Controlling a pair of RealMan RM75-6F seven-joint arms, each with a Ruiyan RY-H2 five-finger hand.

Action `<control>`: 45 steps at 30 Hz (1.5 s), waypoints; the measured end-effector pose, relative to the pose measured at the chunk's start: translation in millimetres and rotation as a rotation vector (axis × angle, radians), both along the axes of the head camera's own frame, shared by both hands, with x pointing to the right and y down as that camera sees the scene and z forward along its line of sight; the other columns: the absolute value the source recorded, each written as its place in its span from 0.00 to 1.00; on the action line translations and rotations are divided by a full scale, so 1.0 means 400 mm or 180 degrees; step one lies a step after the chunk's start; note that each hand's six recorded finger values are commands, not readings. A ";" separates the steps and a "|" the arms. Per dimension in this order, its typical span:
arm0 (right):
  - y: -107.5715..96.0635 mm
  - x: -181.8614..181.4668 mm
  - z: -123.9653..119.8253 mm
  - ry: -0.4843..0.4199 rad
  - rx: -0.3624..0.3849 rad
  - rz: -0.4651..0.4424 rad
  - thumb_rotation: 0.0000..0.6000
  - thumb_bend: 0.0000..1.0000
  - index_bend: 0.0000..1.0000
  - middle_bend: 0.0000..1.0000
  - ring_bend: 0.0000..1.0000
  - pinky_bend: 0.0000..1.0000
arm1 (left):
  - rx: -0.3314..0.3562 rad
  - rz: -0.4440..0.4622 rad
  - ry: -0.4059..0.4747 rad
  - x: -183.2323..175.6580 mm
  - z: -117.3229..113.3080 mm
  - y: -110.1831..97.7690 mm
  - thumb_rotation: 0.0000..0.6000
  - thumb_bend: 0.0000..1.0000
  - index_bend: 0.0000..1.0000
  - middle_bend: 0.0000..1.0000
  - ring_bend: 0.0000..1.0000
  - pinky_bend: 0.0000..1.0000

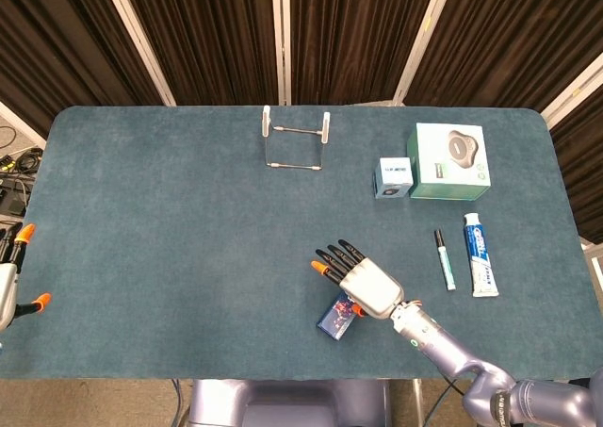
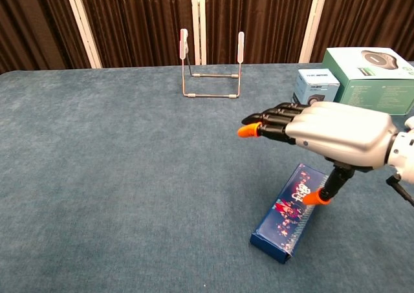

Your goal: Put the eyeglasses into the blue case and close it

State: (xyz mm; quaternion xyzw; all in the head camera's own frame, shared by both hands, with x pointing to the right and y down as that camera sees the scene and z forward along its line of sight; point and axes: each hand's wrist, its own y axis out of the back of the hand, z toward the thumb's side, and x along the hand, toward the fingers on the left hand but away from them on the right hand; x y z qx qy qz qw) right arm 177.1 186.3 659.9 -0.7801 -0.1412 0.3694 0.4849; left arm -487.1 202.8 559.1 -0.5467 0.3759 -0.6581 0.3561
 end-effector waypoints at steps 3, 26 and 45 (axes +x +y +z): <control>0.003 0.011 0.001 0.0096 -0.0125 -0.0057 1.00 0.02 0.00 0.00 0.00 0.00 | 0.0006 0.0005 -0.0001 0.002 -0.001 0.001 1.00 0.00 0.00 0.00 0.00 0.00; 0.044 -0.002 0.089 0.0586 -0.0438 -0.0655 1.00 0.21 0.41 0.33 0.04 0.00 | -0.0074 -0.0012 -0.0038 -0.003 0.019 0.002 1.00 0.00 0.00 0.00 0.00 0.00; 0.039 0.017 0.057 0.0586 -0.0237 -0.0544 1.00 0.16 0.02 0.00 0.00 0.00 | -0.0058 -0.0009 -0.0003 0.000 0.013 0.001 1.00 0.00 0.00 0.00 0.00 0.00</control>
